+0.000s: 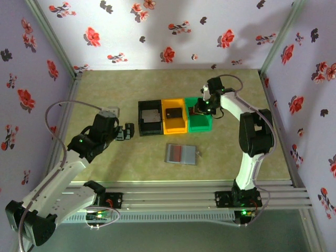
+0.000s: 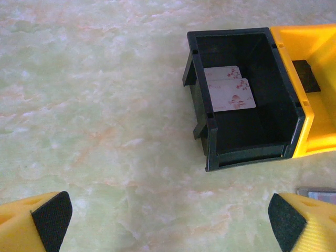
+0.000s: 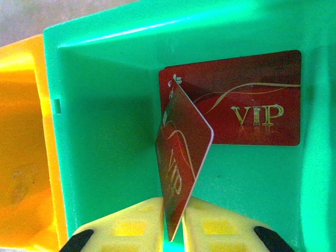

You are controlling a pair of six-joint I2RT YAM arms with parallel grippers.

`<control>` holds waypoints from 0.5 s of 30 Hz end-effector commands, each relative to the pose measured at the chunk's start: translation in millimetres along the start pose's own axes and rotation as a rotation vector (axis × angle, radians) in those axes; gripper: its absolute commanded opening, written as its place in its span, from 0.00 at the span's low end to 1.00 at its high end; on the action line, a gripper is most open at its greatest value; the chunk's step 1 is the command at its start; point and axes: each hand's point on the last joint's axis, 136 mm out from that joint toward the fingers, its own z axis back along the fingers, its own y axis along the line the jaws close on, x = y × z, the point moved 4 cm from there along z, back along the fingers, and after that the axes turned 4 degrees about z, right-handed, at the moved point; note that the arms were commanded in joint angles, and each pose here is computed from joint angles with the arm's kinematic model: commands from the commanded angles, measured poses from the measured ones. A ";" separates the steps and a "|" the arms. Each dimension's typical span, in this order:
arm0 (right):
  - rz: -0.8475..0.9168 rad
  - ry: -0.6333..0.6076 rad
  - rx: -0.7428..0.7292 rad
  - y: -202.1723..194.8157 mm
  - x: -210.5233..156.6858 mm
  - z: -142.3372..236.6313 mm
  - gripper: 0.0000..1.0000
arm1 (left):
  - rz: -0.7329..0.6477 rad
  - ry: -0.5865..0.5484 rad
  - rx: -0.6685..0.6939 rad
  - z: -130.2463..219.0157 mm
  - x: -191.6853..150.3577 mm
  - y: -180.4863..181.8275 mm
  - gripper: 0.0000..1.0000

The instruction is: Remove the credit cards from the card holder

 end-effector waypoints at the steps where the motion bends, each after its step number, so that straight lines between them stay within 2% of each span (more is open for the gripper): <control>1: 0.011 0.000 -0.023 -1.5 5.4 3.0 0.19 | -0.024 0.000 0.030 -2.3 -1.1 4.7 1.00; 15: 0.022 -0.027 -0.052 2.0 11.8 18.0 0.23 | -0.026 0.003 0.031 -2.6 -1.6 4.7 1.00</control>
